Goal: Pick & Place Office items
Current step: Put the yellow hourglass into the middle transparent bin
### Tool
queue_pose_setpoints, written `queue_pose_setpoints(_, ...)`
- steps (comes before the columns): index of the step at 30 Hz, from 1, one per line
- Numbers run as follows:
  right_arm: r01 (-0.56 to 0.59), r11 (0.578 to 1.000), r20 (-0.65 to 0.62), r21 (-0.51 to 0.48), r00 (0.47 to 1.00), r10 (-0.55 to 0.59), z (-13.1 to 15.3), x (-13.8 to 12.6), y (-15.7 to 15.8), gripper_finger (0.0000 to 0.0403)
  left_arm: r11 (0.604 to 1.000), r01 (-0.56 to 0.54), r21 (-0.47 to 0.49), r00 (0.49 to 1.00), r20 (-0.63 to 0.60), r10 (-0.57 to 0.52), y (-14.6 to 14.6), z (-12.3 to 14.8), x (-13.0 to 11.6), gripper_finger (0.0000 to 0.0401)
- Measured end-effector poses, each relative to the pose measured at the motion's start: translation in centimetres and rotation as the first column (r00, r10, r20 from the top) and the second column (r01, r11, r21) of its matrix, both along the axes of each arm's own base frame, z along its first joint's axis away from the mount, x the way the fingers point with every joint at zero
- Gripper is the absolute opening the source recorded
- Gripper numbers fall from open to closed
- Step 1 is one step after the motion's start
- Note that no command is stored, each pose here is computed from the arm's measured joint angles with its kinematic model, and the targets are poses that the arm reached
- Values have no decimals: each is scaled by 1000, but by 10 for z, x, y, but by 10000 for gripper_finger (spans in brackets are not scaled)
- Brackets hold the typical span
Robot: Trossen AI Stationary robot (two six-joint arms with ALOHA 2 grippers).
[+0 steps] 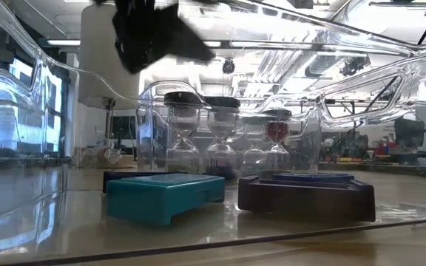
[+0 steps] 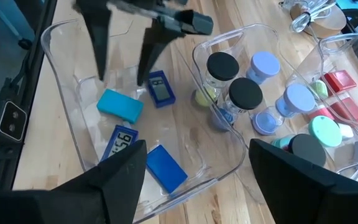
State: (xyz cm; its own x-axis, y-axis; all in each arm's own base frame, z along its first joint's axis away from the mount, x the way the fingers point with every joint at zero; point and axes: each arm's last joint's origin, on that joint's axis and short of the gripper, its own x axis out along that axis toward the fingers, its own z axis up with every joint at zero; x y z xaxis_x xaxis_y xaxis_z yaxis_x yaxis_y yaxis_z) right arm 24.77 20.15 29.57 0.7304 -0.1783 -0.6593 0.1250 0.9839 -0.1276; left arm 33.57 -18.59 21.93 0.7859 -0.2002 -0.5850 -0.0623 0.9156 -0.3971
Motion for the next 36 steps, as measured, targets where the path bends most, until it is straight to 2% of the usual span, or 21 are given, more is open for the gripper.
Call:
queue_pose_setpoints(7, -2, 1000, -2, 2, 1000, 2, 0, 0, 0, 274, 996, 90, -20, 992, 87, -88, -13, 39, -11, 200)
queue_pose_setpoints(12, -2, 1000, -2, 2, 1000, 2, 0, 0, 0, 274, 994, 93, 56, 993, 72, -97, -28, 66, -27, 200)
queue_pose_setpoints(16, -4, 1000, -4, 5, 1000, 4, 0, 0, 0, 274, 993, 26, 112, 999, 24, -29, -40, 84, -41, 200)
queue_pose_setpoints(22, -12, 1000, -12, 15, 1000, 12, 0, 0, 1, 274, 988, -103, 116, 978, -168, 122, -48, 86, -73, 200)
queue_pose_setpoints(24, -13, 1000, -13, 16, 1000, 14, 0, 0, 1, 274, 980, -159, 120, 944, -274, 187, -47, 79, -85, 200)
queue_pose_setpoints(26, -13, 1000, -13, 17, 1000, 13, 0, 0, 1, 274, 970, -222, 97, 887, -394, 243, -47, 73, -96, 200)
queue_pose_setpoints(29, -10, 1000, -12, 20, 1000, 10, 0, 0, 1, 274, 936, -345, 61, 754, -576, 316, -46, 66, -108, 200)
queue_pose_setpoints(32, -11, 1000, -7, 23, 1000, 11, 0, 0, 1, 274, 883, -467, 40, 635, -680, 367, -47, 63, -114, 200)
queue_pose_setpoints(34, -11, 1000, -4, 26, 1000, 11, 0, 0, 1, 274, 863, -503, 43, 598, -704, 383, -48, 62, -118, 200)
queue_pose_setpoints(36, -10, 1000, -1, 28, 1000, 11, 0, 1, 1, 274, 878, -477, 44, 605, -708, 364, -50, 62, -119, 200)
